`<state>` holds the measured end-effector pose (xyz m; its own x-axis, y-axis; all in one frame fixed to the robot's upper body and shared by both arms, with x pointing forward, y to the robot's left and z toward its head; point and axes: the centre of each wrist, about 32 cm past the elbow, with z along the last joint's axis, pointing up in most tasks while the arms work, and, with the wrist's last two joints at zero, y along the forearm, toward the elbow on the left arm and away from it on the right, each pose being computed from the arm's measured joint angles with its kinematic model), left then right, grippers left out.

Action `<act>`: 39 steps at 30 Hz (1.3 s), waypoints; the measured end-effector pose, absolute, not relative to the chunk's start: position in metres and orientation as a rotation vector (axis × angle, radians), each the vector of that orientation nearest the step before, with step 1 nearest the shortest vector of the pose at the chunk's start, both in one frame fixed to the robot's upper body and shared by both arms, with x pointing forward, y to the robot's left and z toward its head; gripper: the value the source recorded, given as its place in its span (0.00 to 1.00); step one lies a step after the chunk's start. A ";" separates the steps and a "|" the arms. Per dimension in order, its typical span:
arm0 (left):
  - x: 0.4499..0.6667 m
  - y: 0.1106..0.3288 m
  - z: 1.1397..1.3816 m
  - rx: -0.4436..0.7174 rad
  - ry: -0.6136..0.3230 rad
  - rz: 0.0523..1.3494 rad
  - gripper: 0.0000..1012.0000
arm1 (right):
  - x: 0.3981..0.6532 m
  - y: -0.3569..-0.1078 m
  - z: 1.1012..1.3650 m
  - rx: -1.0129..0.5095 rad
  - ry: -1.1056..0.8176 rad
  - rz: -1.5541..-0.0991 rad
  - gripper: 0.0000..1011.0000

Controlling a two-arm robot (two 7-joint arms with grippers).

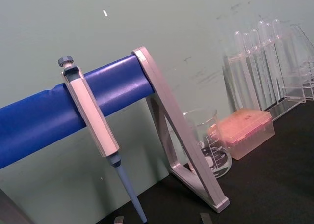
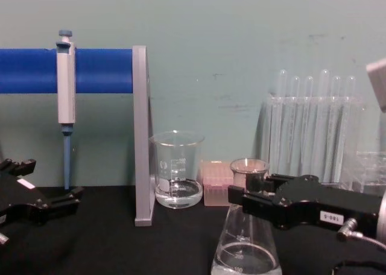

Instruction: Grasp the erlenmeyer flask with one hand, shake it three times, then place it back.

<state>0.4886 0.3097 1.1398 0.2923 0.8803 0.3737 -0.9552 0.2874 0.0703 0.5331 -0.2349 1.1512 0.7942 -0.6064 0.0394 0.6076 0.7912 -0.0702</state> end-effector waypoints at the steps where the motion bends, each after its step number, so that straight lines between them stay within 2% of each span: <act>1: 0.489 0.310 1.140 0.305 -0.285 1.248 0.99 | 0.533 -0.235 1.151 -0.082 -0.013 -0.652 0.45; 39: 0.489 0.310 1.140 0.305 -0.285 1.248 0.99 | 0.535 -0.238 1.149 -0.097 0.033 -0.644 0.45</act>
